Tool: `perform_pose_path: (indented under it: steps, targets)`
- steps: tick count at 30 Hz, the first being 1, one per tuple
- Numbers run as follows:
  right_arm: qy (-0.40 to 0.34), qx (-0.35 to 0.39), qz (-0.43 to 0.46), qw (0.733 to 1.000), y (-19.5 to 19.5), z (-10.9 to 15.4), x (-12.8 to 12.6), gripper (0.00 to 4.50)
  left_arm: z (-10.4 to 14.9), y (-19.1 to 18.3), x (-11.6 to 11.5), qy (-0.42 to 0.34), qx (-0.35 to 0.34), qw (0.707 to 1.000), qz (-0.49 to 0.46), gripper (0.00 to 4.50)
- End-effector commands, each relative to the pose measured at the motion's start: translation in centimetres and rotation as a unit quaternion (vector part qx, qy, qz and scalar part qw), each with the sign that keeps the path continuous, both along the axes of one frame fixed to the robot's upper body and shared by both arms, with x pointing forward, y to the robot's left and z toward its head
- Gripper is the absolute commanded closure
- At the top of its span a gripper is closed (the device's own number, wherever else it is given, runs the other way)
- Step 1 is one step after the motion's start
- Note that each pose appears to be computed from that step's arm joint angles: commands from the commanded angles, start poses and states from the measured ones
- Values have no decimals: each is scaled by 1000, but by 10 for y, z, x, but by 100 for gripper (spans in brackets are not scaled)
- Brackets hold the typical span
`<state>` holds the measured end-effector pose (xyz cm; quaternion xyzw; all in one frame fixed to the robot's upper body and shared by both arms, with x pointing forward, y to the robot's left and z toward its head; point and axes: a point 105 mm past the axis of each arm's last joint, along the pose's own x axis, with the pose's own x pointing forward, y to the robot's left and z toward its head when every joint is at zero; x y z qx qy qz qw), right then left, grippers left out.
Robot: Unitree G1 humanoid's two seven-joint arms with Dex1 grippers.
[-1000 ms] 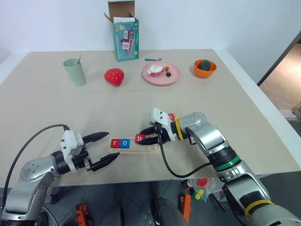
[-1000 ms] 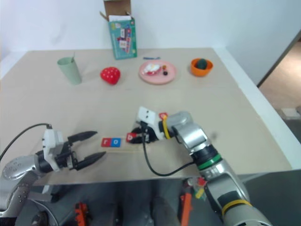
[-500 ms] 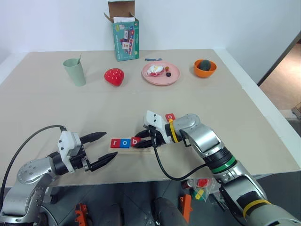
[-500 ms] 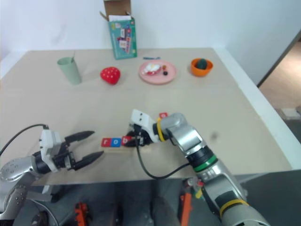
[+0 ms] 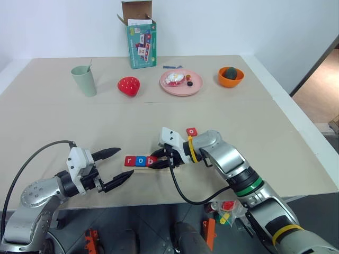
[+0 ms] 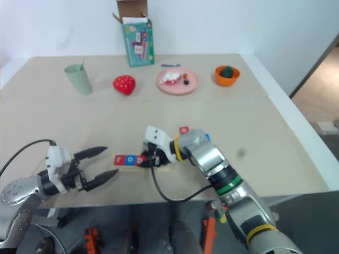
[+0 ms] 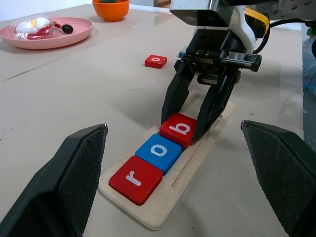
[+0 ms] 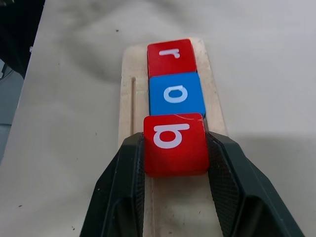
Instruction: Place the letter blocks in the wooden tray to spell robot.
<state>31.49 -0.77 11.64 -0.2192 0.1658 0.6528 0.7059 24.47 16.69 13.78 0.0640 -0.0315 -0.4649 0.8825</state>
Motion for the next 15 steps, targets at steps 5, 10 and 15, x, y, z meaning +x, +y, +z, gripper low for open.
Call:
perform_pose_path:
  steps: [5, 10, 15]
  targets:
    - [-15, 9, 2, 1000, 2, 3, 2, 330, 8, -4, -2, -27, 8, 1000, -7, 0]
    - [-18, 9, 1, 1000, 1, 2, 3, 330, 7, -4, -3, -26, 11, 1000, -10, 0]
    - [-20, 8, 0, 1000, 0, 1, 5, 330, 6, -5, -3, -26, 12, 1000, -10, 0]
